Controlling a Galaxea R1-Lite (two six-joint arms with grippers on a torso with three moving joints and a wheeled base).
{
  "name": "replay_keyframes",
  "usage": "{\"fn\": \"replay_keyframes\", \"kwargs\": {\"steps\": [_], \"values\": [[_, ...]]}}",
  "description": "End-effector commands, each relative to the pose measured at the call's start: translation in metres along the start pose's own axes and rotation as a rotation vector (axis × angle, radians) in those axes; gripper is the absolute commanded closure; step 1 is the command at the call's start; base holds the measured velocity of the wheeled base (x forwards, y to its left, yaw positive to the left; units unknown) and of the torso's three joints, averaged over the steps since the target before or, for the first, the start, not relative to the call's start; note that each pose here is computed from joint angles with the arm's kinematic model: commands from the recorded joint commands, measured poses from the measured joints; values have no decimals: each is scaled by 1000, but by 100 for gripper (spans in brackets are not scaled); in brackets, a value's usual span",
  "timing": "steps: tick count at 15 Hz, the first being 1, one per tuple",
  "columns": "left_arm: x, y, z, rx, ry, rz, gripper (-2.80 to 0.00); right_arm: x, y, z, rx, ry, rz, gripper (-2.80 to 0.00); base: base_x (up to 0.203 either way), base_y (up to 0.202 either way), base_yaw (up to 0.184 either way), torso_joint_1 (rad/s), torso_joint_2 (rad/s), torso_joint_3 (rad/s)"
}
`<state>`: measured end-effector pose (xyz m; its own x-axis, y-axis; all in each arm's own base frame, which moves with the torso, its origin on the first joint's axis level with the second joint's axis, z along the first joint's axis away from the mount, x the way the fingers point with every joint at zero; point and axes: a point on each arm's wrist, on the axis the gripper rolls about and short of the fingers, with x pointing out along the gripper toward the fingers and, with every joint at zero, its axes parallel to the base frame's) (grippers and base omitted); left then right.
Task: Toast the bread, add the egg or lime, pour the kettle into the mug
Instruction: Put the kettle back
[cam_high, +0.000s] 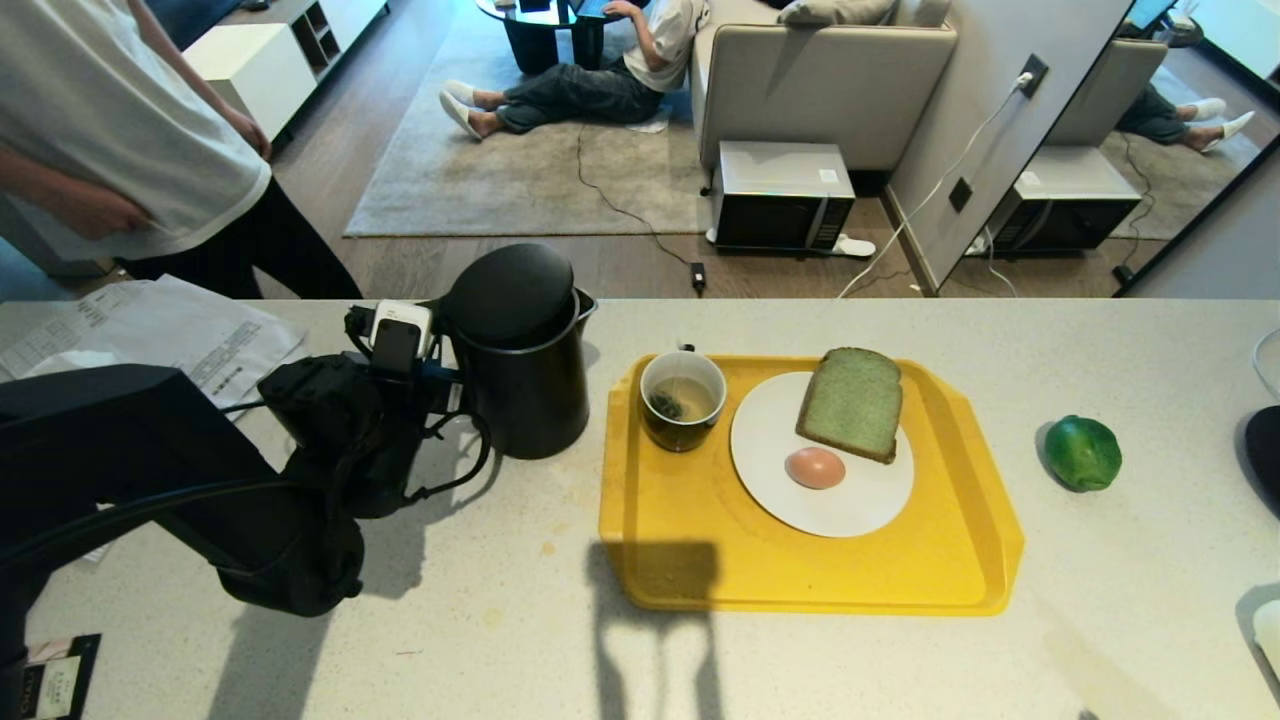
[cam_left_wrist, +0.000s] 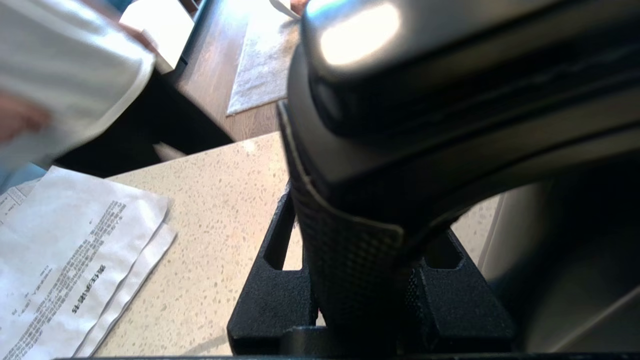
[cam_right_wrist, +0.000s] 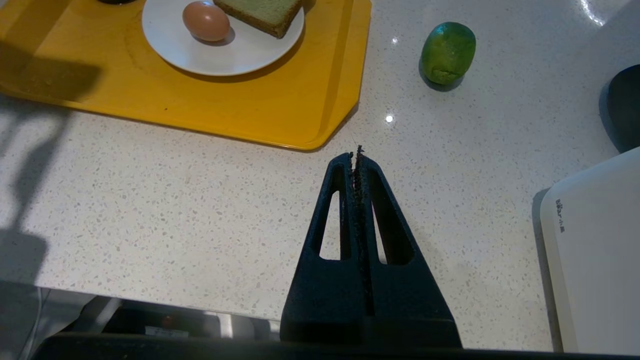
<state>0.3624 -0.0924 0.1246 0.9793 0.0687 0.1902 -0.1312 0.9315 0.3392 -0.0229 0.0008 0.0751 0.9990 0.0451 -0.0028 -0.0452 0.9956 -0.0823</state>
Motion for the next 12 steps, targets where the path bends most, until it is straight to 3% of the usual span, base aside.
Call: {"fn": "replay_keyframes", "kwargs": {"steps": [1, 6, 7, 10, 11, 12], "values": [[-2, 2, -4, 8, 12, 4, 0, 0, 0, 0, 0, 2, 1, 0, 0, 0, 0, 0, 0, 0], [-10, 5, -7, 19, 39, -5, 0, 0, 0, 0, 0, 2, 1, 0, 0, 0, 0, 0, 0, 0], [-10, 6, -5, 19, 33, -4, -280, 0, 0, 0, 0, 2, 3, 0, 0, 0, 0, 0, 0, 0], [-11, 7, -4, 18, 27, -15, -280, 0, 0, 0, -1, 2, 1, 0, 0, 0, 0, 0, 0, 0], [-11, 7, -4, 16, 28, -15, -268, 0, 0, 0, 0, 2, 2, 0, 0, 0, 0, 0, 0, 0], [-11, 6, -4, 16, 26, -16, 0, 0, 0, 0, 0, 2, 1, 0, 0, 0, 0, 0, 0, 0]]}}
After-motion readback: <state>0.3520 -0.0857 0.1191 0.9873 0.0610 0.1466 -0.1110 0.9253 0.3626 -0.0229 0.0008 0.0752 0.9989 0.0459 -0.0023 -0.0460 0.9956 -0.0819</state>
